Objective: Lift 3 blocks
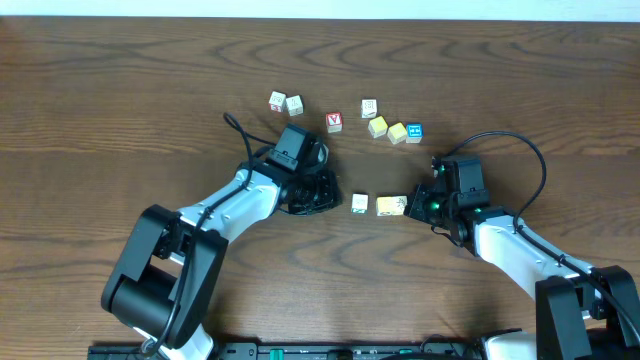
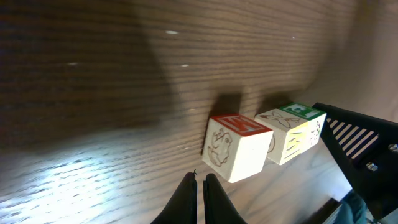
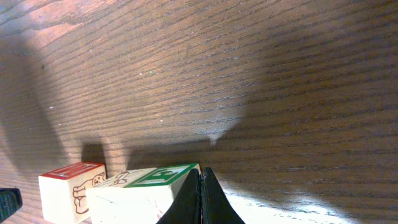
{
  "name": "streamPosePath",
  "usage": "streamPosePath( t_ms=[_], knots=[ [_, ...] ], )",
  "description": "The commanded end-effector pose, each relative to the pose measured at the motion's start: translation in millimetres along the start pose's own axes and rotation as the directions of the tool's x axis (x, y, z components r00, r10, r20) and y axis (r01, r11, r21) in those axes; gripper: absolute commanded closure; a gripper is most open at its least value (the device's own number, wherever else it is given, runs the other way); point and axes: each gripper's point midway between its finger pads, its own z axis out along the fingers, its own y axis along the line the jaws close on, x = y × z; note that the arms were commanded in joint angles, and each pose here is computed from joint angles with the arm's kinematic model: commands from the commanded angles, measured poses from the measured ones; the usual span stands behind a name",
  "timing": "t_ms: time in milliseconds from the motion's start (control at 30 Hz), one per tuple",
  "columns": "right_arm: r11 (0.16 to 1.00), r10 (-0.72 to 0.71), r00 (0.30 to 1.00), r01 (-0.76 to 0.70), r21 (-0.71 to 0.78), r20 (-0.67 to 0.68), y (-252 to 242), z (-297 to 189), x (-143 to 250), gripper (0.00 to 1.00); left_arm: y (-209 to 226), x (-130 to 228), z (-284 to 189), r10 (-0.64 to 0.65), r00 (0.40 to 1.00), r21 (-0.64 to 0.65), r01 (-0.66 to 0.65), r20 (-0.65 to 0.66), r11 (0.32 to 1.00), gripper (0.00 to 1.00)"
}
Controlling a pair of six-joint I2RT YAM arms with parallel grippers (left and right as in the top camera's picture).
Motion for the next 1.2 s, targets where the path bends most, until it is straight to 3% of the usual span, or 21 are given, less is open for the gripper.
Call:
streamPosePath(
  t_ms=[0,367,700,1167],
  knots=[
    [1.0,0.001,1.0,-0.001,-0.004,-0.016,0.8,2.1,5.2,0.99,12.7,-2.8,5.1,0.002,0.999,-0.067,0.0,0.034,0.998,0.92],
    [1.0,0.001,1.0,-0.001,-0.004,-0.016,0.9,2.1,5.0,0.99,6.8,-17.9,9.2,0.051,0.993,-0.073,-0.043,0.109,0.996,0.93],
    [1.0,0.001,1.0,-0.001,-0.003,-0.017,0.7,2.1,5.4,0.99,9.9,-11.5,38.7,0.051,0.995,-0.069,-0.046,0.08,0.997,0.93],
    [1.0,0.001,1.0,-0.001,-0.003,-0.017,0.6,2.1,5.3,0.99,3.7,-4.5,40.5,0.049,0.998,-0.028,-0.048,0.04,0.998,0.93]
  ],
)
